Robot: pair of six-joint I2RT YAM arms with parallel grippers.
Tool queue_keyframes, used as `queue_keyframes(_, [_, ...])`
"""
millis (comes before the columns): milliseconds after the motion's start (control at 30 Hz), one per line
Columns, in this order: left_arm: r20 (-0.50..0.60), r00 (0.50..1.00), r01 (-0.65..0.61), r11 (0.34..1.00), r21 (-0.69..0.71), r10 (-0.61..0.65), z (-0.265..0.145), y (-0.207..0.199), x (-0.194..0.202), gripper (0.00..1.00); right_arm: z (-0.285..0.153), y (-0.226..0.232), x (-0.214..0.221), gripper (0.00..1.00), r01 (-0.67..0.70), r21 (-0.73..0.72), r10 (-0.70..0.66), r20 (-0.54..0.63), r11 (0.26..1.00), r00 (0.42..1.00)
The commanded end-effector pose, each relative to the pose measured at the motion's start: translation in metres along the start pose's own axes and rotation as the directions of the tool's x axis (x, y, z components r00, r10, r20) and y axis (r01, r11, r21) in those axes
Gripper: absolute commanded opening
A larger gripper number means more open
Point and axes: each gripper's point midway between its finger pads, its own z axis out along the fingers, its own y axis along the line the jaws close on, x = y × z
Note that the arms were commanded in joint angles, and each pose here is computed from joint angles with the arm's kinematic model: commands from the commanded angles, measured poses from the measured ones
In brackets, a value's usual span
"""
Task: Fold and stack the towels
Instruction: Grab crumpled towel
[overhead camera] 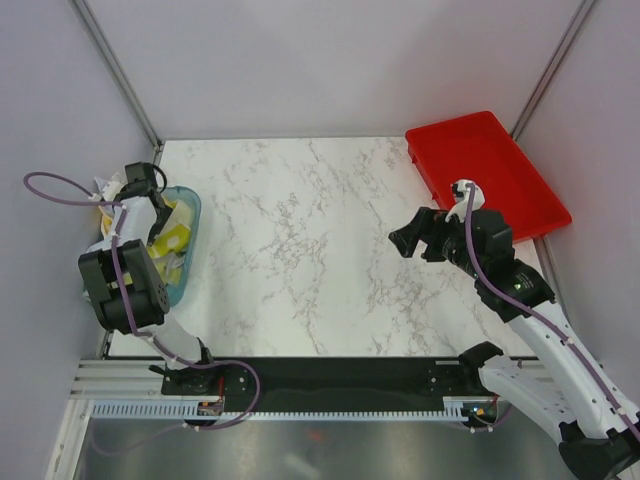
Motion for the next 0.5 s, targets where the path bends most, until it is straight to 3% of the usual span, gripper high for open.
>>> queue_keyframes(0, [0.099, 0.992, 0.072, 0.996, 0.057, -0.077, 0.0, -0.022, -0.033, 0.65, -0.004, 0.005, -0.012, 0.95, 0.033, -0.014, -0.032, 0.051, 0.999, 0.998])
queue_keyframes(33, [0.106, 0.992, 0.064, 0.996, 0.063, -0.07, -0.003, -0.024, -0.037, 0.59, -0.003, 0.004, -0.012, 0.95, 0.035, -0.01, -0.035, 0.054, 0.999, 0.998])
queue_keyframes(67, [0.112, 0.991, 0.063, 0.996, 0.065, -0.07, -0.004, -0.024, -0.039, 0.42, -0.003, 0.003, -0.011, 0.95, 0.038, -0.004, -0.038, 0.05, 0.999, 0.998])
queue_keyframes(133, [0.133, 0.989, 0.061, 0.995, 0.078, -0.071, -0.01, -0.025, -0.046, 0.22, -0.002, 0.002, -0.011, 0.95, 0.038, -0.002, -0.038, 0.048, 0.999, 0.998])
queue_keyframes(233, [0.154, 0.986, 0.047, 0.992, 0.118, -0.065, -0.025, -0.031, -0.059, 0.02, -0.002, 0.003, -0.012, 0.95, 0.039, -0.002, -0.039, 0.049, 0.999, 0.998])
queue_keyframes(433, [0.211, 0.976, -0.001, 0.975, 0.222, -0.047, -0.067, -0.041, -0.085, 0.02, -0.004, 0.0, -0.017, 0.94, 0.041, 0.026, -0.042, 0.059, 0.999, 0.997])
queue_keyframes(467, [0.209, 0.976, -0.011, 0.957, 0.291, -0.052, -0.086, -0.049, -0.088, 0.02, -0.004, 0.0, -0.018, 0.94, 0.037, 0.029, -0.039, 0.063, 0.999, 0.997])
